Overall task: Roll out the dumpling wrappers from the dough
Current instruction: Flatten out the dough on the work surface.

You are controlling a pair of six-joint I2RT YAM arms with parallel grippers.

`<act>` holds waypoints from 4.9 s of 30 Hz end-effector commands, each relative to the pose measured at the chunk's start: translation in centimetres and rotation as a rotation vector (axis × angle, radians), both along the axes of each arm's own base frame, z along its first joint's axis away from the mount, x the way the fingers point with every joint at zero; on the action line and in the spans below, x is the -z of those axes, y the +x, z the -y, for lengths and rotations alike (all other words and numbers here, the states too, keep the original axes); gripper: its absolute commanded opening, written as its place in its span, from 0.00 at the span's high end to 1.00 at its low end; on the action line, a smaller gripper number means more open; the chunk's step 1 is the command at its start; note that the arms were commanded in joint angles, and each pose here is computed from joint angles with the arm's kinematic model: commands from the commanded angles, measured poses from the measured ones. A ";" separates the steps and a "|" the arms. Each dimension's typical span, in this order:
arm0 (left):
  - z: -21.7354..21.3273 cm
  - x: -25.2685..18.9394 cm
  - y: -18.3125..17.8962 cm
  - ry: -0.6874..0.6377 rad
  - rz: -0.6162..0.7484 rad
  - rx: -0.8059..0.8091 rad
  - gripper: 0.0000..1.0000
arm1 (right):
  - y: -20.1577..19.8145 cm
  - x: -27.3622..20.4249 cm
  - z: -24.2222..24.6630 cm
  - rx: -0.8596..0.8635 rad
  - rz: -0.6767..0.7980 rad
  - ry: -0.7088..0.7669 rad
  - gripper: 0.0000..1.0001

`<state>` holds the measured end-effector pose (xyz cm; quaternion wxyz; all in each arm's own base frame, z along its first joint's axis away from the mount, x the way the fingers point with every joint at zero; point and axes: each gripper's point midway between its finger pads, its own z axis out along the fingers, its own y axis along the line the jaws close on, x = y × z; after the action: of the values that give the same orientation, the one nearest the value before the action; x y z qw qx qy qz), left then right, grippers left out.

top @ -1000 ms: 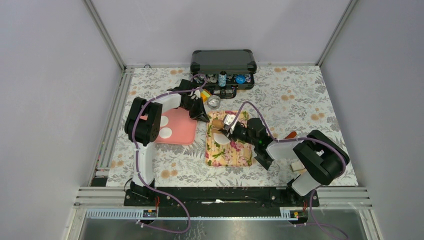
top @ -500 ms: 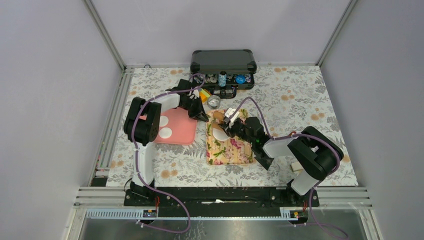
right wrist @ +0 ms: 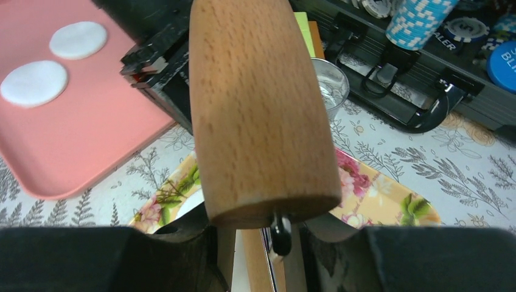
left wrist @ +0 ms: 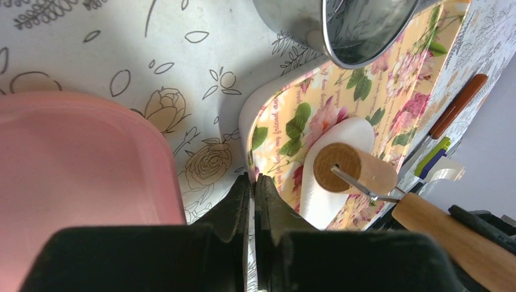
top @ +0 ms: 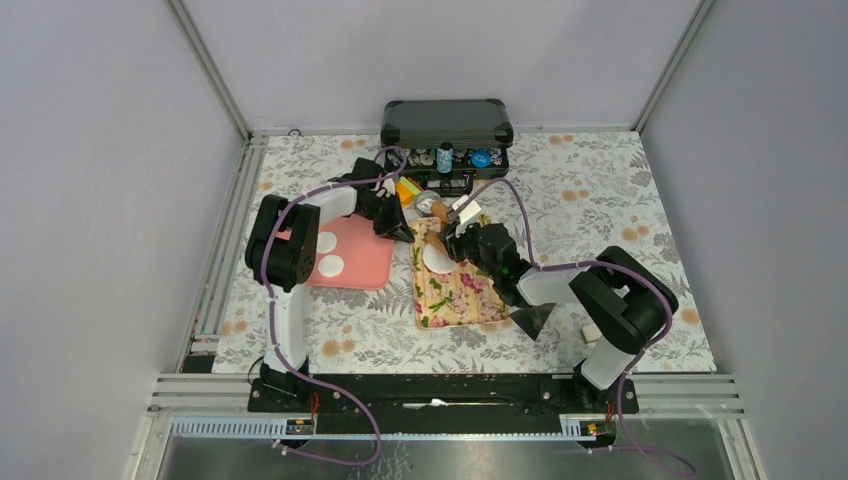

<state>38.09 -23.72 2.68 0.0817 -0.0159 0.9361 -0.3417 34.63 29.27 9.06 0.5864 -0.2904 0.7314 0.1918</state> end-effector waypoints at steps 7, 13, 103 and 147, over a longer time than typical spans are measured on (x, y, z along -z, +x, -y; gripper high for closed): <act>-1.2 -3.1 -0.5 -0.046 0.043 0.027 1.00 | -1.0 9.5 7.9 0.318 -0.273 -0.311 1.00; -1.2 -3.1 -0.5 -0.050 0.041 0.029 1.00 | -1.0 10.1 8.2 0.350 -0.284 -0.341 1.00; 2.7 -1.3 -2.7 -0.075 -0.020 0.282 1.00 | -3.7 3.5 -3.4 -0.847 -0.520 -0.127 1.00; 1.3 -2.2 -1.8 -0.080 -0.016 0.226 1.00 | -12.3 8.1 0.3 -0.726 -0.803 -0.045 1.00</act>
<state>34.91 -25.12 2.77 0.0062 0.0873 0.9298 -0.3576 28.00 32.13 8.16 0.2959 -0.4933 0.6577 0.4863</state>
